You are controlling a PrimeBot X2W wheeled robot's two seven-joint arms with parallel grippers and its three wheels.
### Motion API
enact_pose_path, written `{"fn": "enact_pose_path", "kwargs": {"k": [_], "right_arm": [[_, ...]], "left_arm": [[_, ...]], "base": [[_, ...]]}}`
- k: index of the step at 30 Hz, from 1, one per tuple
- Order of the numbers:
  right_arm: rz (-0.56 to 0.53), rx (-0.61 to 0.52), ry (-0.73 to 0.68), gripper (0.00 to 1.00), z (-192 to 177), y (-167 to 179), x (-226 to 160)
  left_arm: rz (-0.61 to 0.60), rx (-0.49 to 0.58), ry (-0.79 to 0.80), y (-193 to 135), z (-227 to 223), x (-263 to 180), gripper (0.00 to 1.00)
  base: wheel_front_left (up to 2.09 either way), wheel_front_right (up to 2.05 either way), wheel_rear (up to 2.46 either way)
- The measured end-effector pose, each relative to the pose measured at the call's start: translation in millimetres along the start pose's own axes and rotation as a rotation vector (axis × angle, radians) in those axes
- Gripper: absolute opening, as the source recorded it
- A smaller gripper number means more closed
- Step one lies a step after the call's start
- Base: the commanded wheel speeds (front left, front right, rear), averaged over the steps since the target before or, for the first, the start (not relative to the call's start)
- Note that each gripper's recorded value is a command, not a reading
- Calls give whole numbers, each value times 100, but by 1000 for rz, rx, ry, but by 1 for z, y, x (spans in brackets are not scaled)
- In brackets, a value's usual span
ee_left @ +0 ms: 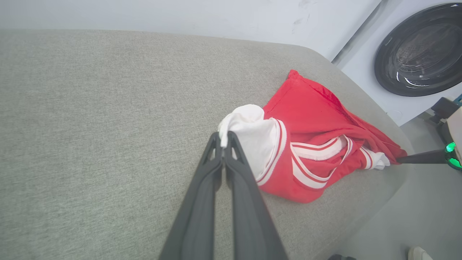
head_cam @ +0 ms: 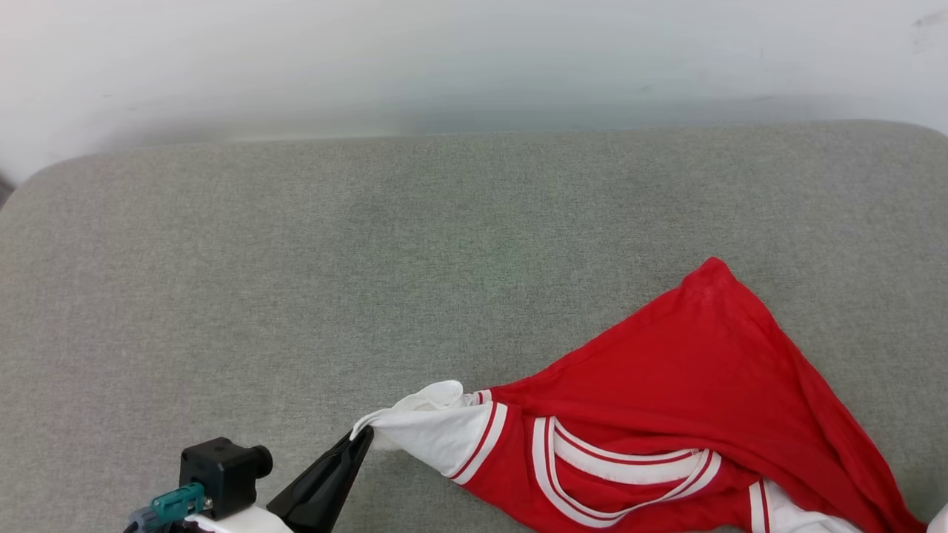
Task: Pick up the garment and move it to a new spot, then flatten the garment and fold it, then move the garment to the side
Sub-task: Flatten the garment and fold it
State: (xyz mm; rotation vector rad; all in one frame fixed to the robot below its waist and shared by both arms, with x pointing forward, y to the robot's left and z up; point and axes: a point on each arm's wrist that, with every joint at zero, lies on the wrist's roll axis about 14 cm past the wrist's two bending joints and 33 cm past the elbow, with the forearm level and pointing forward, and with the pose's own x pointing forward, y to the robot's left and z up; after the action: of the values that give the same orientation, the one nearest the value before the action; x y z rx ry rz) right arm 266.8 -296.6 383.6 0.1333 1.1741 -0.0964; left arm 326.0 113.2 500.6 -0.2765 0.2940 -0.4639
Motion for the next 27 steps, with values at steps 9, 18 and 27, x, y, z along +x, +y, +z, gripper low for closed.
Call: {"fn": "enact_pose_path", "kwargs": {"k": [9,18,27], "right_arm": [[78,-72,-116,100,46,21,-11],[207,-228,-308,100,145,85,-37],[204,-352,-234,100,185,135,8]], "left_arm": [[18,45,-19,4,6,-1,0],[7,64,-28,0,15,2,0],[23,71,-34,9,19,11,0]], "base": [[0,0,0],[0,0,0],[0,0,0]]}}
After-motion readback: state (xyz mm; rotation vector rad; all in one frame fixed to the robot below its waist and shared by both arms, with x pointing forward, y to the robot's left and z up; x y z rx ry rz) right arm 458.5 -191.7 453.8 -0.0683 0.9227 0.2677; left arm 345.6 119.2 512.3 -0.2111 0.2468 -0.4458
